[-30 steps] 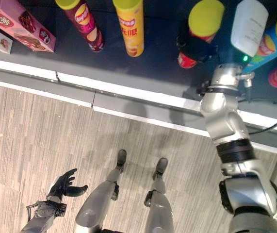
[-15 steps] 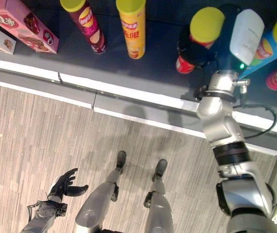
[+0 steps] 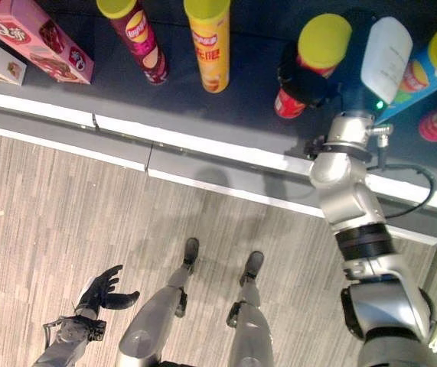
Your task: Put the goods on the table back onto the shelves and tidy them up.
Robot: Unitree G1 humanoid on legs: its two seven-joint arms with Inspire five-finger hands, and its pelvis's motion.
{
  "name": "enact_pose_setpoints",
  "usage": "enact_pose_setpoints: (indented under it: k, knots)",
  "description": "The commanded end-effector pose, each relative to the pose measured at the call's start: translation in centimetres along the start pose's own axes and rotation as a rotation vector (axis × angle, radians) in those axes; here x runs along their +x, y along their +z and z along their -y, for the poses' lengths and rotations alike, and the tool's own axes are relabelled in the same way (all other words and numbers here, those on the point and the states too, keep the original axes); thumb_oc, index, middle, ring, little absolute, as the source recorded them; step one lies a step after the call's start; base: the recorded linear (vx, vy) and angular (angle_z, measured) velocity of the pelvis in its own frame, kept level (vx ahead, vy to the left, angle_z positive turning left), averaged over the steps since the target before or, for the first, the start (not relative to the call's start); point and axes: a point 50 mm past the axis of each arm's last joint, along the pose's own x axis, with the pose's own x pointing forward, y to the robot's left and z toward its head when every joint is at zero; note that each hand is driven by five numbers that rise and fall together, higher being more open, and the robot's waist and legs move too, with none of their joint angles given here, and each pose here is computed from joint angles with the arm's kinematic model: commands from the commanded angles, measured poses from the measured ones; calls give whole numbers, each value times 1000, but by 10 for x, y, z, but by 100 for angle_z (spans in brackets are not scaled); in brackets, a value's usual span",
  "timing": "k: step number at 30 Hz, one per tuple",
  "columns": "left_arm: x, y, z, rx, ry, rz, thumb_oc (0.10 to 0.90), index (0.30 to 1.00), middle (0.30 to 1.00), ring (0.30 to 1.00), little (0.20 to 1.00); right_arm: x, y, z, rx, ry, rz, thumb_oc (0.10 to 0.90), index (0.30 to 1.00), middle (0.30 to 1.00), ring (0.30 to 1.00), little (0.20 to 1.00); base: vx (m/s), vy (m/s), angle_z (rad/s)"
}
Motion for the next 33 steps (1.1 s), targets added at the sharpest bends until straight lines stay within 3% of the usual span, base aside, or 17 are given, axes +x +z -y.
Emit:
enact_pose_setpoints:
  k: [1, 21, 28, 29, 33]
  knots:
    - [-11, -23, -12, 54, 39, -68, 800, 900, 900, 900, 900, 16, 35, 15, 108, -116, 148, 800, 900, 900, 900, 900, 12, 5, 3]
    - [-9, -26, -13, 62, 36, -95, 800, 900, 900, 900, 900, 11, 36, 23, 253, -126, 122, 800, 900, 900, 900, 900, 1, 4, 1]
    - [-12, -40, -17, 80, 53, -178, 800, 900, 900, 900, 900, -25, 48, 31, 429, -86, 175, 800, 900, 900, 900, 900, 31, 72, -7]
    - [-13, -46, -24, 101, 72, -214, 800, 900, 900, 900, 900, -54, 36, 25, 526, 49, 113, 800, 900, 900, 900, 900, 54, 165, -17]
    - [-16, -52, -29, 107, 83, -242, 800, 900, 900, 900, 900, -77, 23, 25, 611, 89, 31, 800, 900, 900, 900, 900, 21, 155, -42]
